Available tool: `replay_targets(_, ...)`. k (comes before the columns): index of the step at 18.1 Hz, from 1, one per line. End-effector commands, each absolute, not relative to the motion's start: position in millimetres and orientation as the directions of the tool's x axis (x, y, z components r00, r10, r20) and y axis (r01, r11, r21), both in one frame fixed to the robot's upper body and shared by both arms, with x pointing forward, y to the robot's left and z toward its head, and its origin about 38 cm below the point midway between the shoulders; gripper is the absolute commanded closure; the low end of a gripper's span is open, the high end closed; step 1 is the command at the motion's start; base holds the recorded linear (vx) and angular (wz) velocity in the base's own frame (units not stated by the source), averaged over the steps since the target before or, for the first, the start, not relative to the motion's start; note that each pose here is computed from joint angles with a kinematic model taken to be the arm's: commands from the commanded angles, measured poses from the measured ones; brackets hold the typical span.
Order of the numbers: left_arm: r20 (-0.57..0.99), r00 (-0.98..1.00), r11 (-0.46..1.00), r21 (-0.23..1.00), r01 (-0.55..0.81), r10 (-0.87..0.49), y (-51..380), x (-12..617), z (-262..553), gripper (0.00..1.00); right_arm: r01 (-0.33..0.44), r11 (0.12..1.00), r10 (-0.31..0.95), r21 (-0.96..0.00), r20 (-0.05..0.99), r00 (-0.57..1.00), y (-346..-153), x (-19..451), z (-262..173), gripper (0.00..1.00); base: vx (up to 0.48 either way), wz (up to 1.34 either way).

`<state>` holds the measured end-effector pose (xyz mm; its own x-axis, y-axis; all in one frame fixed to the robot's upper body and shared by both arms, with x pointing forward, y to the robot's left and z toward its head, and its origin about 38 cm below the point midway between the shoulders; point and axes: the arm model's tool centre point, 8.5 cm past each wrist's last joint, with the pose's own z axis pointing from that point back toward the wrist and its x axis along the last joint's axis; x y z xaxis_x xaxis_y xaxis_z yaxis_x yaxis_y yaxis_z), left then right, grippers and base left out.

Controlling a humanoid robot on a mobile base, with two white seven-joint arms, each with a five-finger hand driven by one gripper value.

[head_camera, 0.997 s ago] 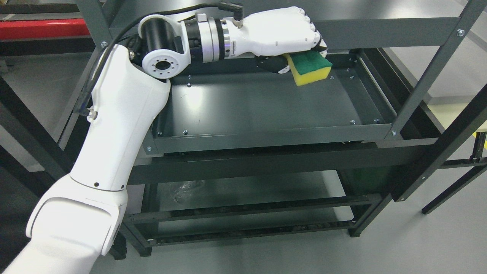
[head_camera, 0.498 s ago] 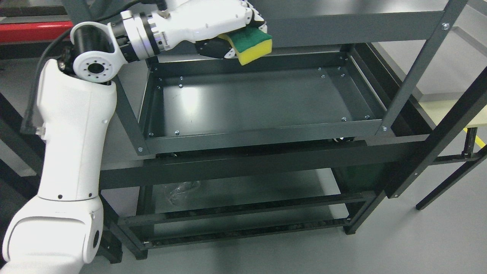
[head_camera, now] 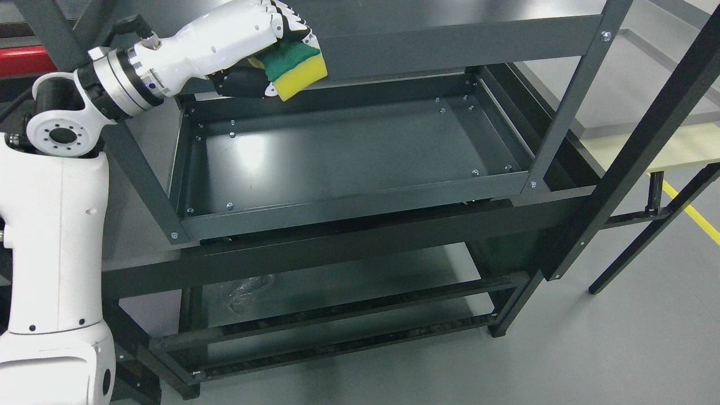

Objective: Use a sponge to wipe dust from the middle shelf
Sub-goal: 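Drag the sponge back along the shelf toward the robot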

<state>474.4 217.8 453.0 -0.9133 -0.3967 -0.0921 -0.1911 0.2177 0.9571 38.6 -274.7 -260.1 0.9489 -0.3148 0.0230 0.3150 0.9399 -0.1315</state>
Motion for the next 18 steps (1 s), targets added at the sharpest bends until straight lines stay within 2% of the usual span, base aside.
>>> replay_targets(1, -0.037, -0.983, 0.463, 0.878, -0.119, -0.181, 150.5, 454.6, 452.2, 0.97, 0.317, 0.937, -0.314, -0.147, 0.045, 0.948, -287.3, 44.4, -258.8, 0.0, 0.005, 0.02)
replay_targets(4, -0.043, -0.992, 0.444, 0.891, -0.092, -0.12, 118.8, 452.8, 450.6, 0.98, 0.317, 0.937, -0.314, -0.147, 0.045, 0.948, -287.3, 44.4, -258.8, 0.0, -0.002, 0.13)
replay_targets(7, -0.096, -0.995, 0.503, 0.858, -0.099, -0.032, 76.4, 438.6, 474.1, 0.98, 0.317, 0.937, -0.314, -0.147, 0.045, 0.948, -287.3, 44.4, -258.8, 0.0, -0.006, 0.1)
replay_targets(9, -0.073, -0.997, 0.537, 0.841, -0.063, -0.003, 46.8, 434.3, 489.8, 0.98, 0.317, 0.937, -0.314, -0.147, 0.045, 0.948, -287.3, 44.4, -258.8, 0.0, -0.006, 0.01)
replay_targets(13, 0.0, -0.997, 0.58, 0.813, -0.046, -0.079, -9.9, 440.4, 530.1, 0.98, 0.317, 0.937, -0.314, -0.147, 0.045, 0.948, -287.3, 44.4, -258.8, 0.0, 0.0, 0.0)
replay_targets(15, -0.016, -0.99, 0.471, 0.878, -0.082, -0.142, -43.6, 445.9, 525.5, 0.99, 0.317, 0.937, -0.314, -0.147, 0.045, 0.948, -287.3, 44.4, -258.8, 0.0, 0.0, 0.0)
replay_targets(18, -0.104, -0.98, 0.249, 0.958, -0.145, -0.169, -82.9, 440.1, 477.5, 1.0, 0.317, 0.937, -0.314, -0.147, 0.045, 0.948, -287.3, 44.4, -258.8, 0.0, 0.0, 0.0)
